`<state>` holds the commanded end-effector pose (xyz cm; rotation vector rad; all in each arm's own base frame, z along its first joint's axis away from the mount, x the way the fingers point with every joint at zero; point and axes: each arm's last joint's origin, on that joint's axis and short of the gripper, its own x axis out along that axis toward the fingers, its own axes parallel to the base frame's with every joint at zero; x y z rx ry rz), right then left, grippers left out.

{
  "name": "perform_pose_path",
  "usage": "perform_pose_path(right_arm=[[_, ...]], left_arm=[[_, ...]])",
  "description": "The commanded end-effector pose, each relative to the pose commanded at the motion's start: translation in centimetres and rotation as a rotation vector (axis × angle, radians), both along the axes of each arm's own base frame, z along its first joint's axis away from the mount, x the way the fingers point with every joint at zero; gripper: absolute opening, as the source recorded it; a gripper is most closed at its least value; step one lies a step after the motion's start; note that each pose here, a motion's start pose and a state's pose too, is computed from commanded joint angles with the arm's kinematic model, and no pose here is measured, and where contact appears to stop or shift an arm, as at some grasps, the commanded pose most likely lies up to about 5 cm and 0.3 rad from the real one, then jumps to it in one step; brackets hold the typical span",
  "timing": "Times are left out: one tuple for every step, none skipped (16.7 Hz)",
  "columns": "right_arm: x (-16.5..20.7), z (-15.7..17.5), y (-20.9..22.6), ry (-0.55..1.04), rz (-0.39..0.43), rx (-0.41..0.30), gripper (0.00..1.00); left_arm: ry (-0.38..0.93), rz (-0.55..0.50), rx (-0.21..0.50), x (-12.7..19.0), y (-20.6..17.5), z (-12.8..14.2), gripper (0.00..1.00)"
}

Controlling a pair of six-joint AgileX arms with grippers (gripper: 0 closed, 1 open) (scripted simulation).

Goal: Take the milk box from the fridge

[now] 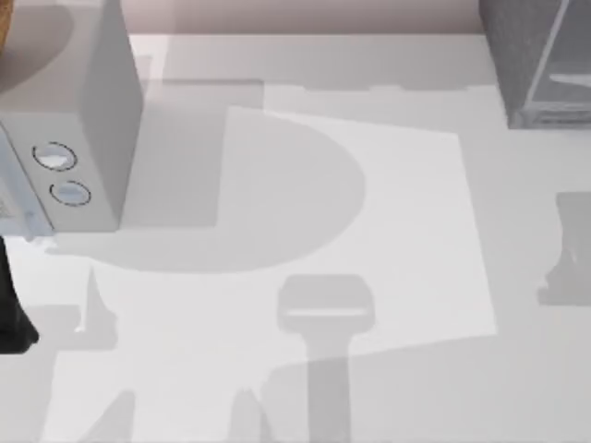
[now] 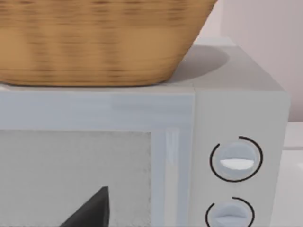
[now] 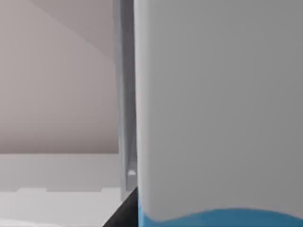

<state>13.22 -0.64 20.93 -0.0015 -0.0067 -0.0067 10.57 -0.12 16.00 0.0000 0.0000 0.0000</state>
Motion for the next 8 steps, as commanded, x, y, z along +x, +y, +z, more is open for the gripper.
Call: perform_pose_path(right_arm=[[-0.8, -1.0, 0.1, 0.001, 0.001, 0.001, 0.00], [-1.4, -1.9, 0.2, 0.002, 0.002, 0.001, 0.00], [-1.9, -2.7, 0.3, 0.002, 0.003, 0.002, 0.00], [-2.2, -3.4, 0.4, 0.003, 0.004, 0.002, 0.00], [-2.4, -4.0, 0.4, 0.004, 0.005, 0.002, 0.00], [-2.5, -4.4, 0.5, 0.005, 0.006, 0.002, 0.00], [-2.6, -4.7, 0.5, 0.006, 0.007, 0.002, 0.00], [-2.6, -4.9, 0.5, 0.007, 0.007, 0.001, 0.00]], left_arm=[[0.000, 0.000, 0.000, 0.0, 0.0, 0.0, 1.00], [0.000, 0.000, 0.000, 0.0, 0.0, 0.0, 1.00], [0.000, 0.000, 0.000, 0.0, 0.0, 0.0, 1.00], [0.000, 0.000, 0.000, 0.0, 0.0, 0.0, 1.00], [0.000, 0.000, 0.000, 0.0, 0.0, 0.0, 1.00], [0.000, 0.000, 0.000, 0.0, 0.0, 0.0, 1.00], [0.000, 0.000, 0.000, 0.0, 0.0, 0.0, 1.00], [0.000, 0.000, 0.000, 0.0, 0.0, 0.0, 1.00]])
